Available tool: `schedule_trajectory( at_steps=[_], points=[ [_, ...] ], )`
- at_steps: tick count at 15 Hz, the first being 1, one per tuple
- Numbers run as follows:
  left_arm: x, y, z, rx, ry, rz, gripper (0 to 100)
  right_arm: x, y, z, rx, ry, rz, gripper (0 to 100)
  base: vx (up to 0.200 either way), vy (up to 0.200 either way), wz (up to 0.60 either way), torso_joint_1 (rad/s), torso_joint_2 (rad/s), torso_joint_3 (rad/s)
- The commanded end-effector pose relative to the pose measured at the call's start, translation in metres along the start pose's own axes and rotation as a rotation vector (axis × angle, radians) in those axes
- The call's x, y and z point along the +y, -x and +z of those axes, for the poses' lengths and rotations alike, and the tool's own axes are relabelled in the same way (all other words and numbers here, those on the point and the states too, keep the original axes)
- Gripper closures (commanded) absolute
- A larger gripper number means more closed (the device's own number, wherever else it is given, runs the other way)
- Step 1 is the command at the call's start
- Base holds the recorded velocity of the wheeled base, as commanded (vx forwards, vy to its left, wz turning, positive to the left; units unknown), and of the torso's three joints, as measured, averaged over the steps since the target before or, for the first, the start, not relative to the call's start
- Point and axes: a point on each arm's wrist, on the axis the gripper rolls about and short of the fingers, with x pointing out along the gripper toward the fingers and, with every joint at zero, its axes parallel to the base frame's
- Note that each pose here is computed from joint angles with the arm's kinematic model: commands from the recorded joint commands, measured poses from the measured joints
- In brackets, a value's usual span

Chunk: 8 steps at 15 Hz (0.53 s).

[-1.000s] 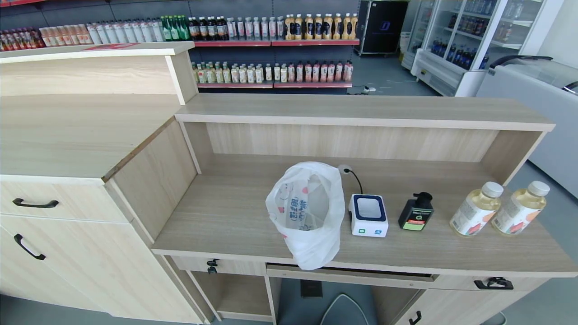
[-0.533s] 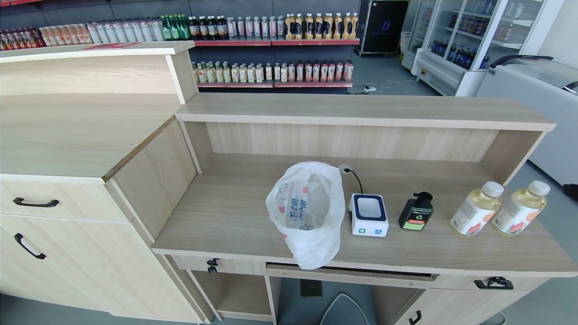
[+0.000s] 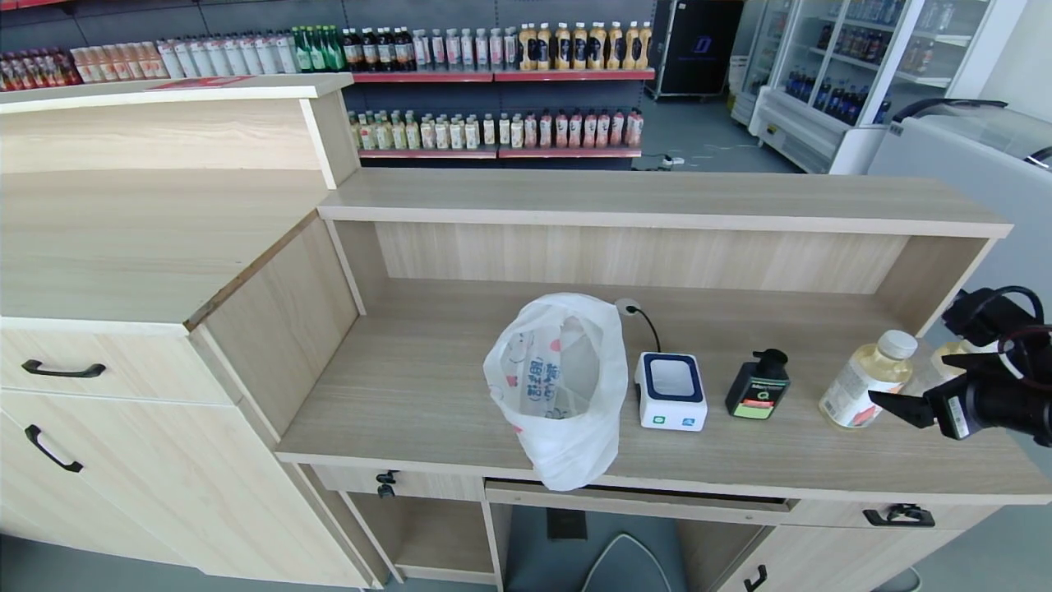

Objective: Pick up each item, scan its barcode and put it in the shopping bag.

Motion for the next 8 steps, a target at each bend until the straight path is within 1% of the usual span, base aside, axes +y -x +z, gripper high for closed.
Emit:
schedule_trajectory(
  at_steps=[1,3,4,8],
  points=[
    [0.000,0.000,0.000,-0.001,0.000,0.000,0,-0.009,-0.038,-0.026,0.061,-0.028,0.079,0,0.000,0.000,0.00,0.000,0.00,0.000],
    [0.000,0.000,0.000,-0.001,0.000,0.000,0,-0.015,-0.053,-0.024,0.024,0.024,0.121,0,0.000,0.000,0.00,0.000,0.00,0.000],
    [0.000,0.000,0.000,-0.001,0.000,0.000,0,-0.016,-0.057,-0.026,0.020,0.039,0.133,0,0.000,0.000,0.00,0.000,0.00,0.000],
    [0.000,0.000,0.000,-0.001,0.000,0.000,0,-0.021,-0.085,-0.031,-0.045,0.135,0.230,0,0.000,0.000,0.00,0.000,0.00,0.000]
  ],
)
